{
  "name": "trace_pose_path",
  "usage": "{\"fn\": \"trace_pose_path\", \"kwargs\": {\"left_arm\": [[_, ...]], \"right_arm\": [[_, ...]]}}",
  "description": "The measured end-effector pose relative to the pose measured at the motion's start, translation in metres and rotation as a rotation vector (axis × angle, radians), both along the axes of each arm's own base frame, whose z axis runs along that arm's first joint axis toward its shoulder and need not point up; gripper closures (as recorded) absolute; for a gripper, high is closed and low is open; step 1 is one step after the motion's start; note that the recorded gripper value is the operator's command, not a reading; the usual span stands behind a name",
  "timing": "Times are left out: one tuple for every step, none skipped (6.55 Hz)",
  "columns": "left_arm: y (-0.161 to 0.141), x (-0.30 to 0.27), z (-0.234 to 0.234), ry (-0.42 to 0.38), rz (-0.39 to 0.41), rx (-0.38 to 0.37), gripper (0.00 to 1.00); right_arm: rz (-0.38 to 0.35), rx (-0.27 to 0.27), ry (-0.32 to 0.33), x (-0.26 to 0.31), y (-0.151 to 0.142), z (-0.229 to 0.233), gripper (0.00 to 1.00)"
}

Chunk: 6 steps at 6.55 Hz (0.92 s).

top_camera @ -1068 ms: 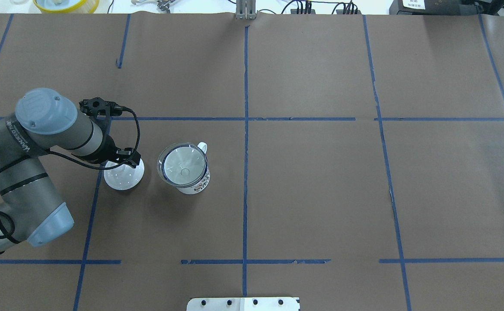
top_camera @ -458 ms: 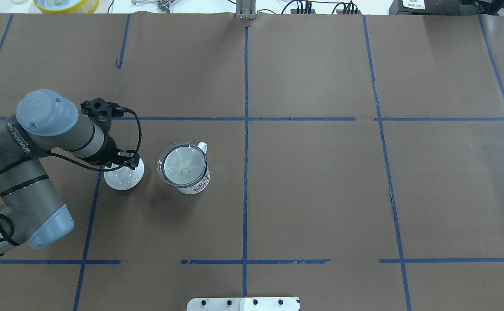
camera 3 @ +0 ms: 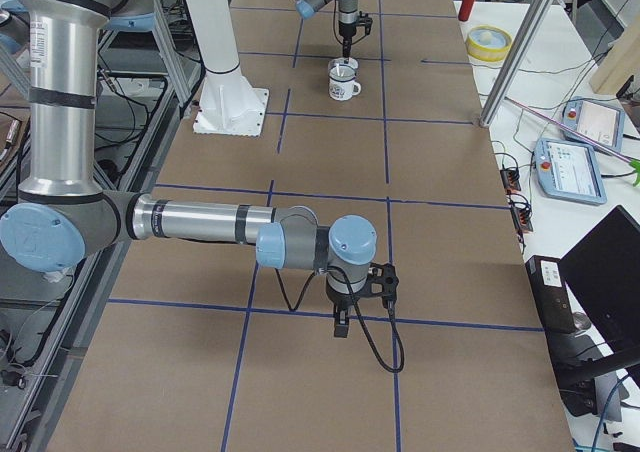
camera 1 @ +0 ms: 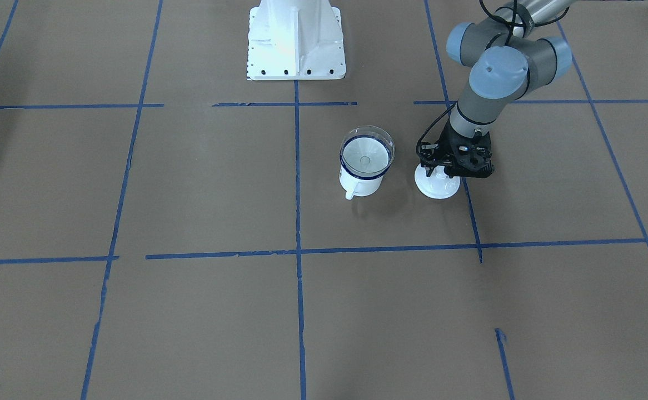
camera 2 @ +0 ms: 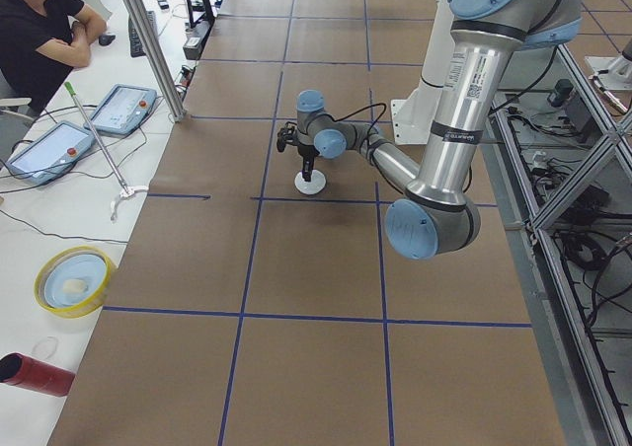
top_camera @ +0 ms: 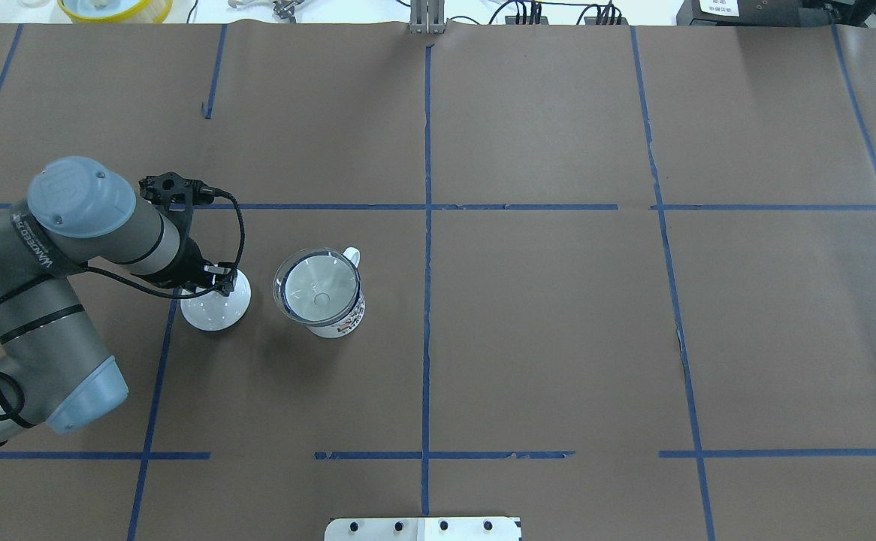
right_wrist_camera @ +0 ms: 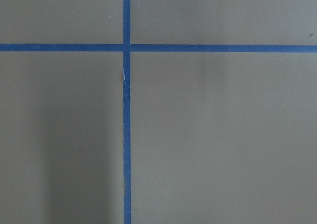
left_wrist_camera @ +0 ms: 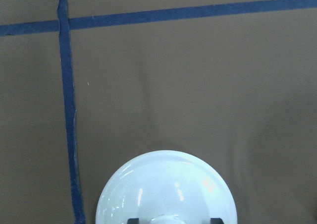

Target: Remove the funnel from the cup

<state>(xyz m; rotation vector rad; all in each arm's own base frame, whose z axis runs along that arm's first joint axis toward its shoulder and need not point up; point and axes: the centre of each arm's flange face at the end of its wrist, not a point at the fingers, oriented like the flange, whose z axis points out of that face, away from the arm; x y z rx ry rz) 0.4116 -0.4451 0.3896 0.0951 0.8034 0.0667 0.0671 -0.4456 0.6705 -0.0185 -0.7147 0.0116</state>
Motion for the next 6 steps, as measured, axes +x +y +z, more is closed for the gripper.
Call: {"fn": "trace_pose_path", "kwargs": {"left_arm": [[0.0000, -0.0002, -0.0002, 0.000, 0.000, 0.001, 0.47], [0.0000, -0.0008, -0.0008, 0.001, -0.001, 0.002, 0.47], [0.0000, -0.0013, -0.0014, 0.002, -0.001, 0.002, 0.47], [0.0000, -0.0017, -0.0012, 0.002, -0.001, 0.002, 0.47], [-0.0001, -0.0021, -0.0011, 0.002, -0.002, 0.002, 0.51], [0.0000, -0.0026, 0.0000, 0.001, -0.002, 0.001, 0.67]], "right_arm": [[0.000, 0.000, 0.000, 0.0000, 0.0001, 0.0001, 0.00], [0.000, 0.000, 0.000, 0.0000, -0.0002, -0.0001, 0.00], [0.000, 0.001, 0.000, 0.0000, -0.0003, -0.0003, 0.00], [0.000, 0.001, 0.000, 0.0000, -0.0003, -0.0003, 0.00], [0.000, 0.000, 0.000, 0.0000, -0.0002, -0.0002, 0.00], [0.000, 0.001, 0.000, 0.0000, -0.0003, -0.0003, 0.00]]}}
